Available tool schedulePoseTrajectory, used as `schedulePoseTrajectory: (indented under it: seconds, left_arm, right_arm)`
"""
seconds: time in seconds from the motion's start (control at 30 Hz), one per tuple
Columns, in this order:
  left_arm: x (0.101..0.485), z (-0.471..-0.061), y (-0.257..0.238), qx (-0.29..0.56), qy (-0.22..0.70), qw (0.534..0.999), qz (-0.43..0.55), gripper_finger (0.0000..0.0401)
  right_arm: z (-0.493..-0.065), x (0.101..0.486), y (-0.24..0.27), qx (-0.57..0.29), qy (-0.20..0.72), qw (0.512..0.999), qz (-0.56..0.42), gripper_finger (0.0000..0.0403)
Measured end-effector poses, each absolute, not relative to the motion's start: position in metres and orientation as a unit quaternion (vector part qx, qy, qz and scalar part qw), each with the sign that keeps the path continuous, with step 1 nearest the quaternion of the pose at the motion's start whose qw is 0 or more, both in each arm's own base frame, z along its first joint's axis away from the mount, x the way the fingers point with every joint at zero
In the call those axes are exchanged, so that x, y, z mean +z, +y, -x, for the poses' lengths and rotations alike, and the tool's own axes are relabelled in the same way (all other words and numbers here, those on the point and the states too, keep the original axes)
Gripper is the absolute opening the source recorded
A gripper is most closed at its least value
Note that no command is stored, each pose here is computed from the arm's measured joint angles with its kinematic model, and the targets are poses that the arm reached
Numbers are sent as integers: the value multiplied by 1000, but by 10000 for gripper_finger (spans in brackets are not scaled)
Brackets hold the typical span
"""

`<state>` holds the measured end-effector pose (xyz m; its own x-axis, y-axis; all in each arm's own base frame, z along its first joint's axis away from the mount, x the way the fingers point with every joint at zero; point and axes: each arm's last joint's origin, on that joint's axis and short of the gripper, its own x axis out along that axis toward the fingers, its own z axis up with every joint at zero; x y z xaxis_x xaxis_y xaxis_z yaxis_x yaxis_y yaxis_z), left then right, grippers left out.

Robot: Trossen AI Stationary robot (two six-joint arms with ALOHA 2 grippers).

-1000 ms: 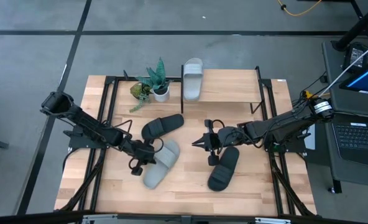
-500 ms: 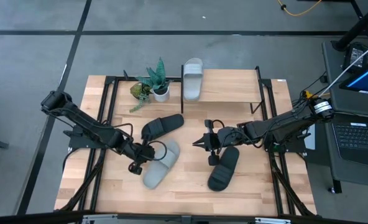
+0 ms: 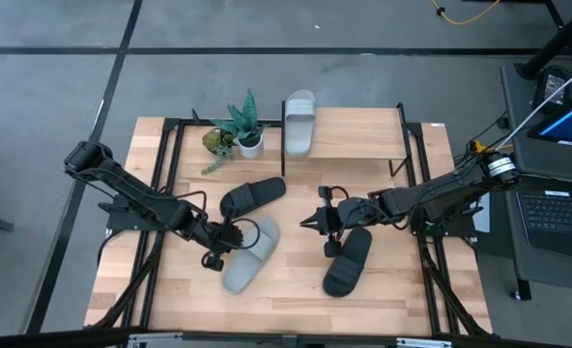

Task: Pick and place slides into the shelf
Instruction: Put the gray slipper on the shelf

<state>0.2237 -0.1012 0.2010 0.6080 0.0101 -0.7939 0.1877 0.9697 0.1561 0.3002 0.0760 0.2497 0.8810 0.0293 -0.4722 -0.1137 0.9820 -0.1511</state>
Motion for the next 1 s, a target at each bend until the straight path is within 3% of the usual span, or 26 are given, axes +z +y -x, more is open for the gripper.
schedulePoseTrajectory:
  seconds: [0.37, 1.0]
  left_arm:
    - [201, -223, -105, -62, 438, 889, -117, 130]
    - [169, -233, -107, -46, 487, 847, -209, 134]
  right_arm:
    - [-300, 250, 76, 36, 241, 966, 85, 21]
    - [-300, 249, 76, 33, 247, 966, 74, 21]
